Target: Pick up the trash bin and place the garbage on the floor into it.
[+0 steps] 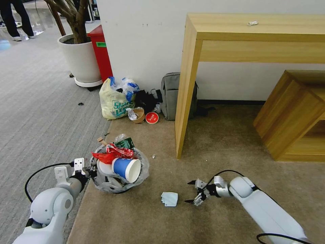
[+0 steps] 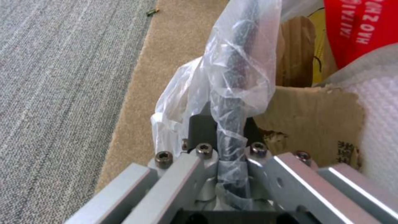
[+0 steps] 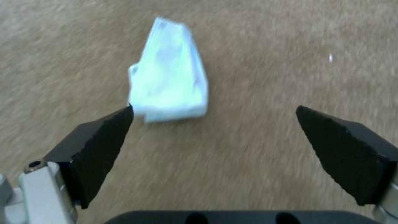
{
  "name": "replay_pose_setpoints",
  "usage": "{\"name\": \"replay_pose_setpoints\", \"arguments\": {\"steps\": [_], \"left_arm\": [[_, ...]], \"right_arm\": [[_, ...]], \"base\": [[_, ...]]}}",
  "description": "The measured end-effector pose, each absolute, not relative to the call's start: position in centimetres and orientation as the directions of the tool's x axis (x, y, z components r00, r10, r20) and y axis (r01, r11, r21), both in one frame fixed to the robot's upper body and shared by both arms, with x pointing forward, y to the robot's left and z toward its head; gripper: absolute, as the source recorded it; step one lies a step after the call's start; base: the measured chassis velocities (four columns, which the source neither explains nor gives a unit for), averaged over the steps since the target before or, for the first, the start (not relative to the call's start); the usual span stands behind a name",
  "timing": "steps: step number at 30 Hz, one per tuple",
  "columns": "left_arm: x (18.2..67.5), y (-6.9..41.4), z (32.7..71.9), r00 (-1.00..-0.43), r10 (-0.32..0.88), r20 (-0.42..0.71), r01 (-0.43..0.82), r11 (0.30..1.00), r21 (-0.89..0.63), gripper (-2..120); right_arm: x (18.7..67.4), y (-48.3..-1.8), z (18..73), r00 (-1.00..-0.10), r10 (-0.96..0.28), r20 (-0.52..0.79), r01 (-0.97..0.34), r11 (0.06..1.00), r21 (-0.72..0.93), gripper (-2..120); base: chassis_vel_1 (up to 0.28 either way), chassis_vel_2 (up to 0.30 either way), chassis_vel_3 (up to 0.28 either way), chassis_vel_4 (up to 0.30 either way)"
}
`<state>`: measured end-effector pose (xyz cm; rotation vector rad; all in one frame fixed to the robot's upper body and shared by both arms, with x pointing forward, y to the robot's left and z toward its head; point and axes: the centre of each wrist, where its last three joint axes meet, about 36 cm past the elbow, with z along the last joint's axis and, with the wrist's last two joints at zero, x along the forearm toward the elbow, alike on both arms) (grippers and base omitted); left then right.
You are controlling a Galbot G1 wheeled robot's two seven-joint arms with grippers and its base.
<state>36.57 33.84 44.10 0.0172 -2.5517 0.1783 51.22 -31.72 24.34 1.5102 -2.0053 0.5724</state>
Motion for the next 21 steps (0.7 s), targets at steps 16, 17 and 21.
{"name": "replay_pose_setpoints", "arguments": {"steps": [16, 17, 21], "left_arm": [[36.2, 33.7, 44.5, -0.837, 0.026, 0.546, -0.052, 0.991, -0.126, 0], [36.2, 33.7, 44.5, -0.837, 0.026, 0.546, -0.052, 0.991, -0.127, 0], [36.2, 33.7, 44.5, -0.837, 0.027, 0.546, -0.052, 0.99, -0.129, 0]], "right_arm": [[53.7, -22.9, 20.7, -0.166, -0.759, 0.629, -0.965, 0.257, 0.056, 99], [53.7, -22.7, 20.6, -0.166, -0.757, 0.632, -0.964, 0.261, 0.06, 99], [53.7, -22.8, 20.2, -0.163, -0.747, 0.644, -0.958, 0.276, 0.078, 99]], "base": [[0.0, 0.0, 0.0, 0.0], [0.0, 0.0, 0.0, 0.0], [0.0, 0.0, 0.0, 0.0]]}}
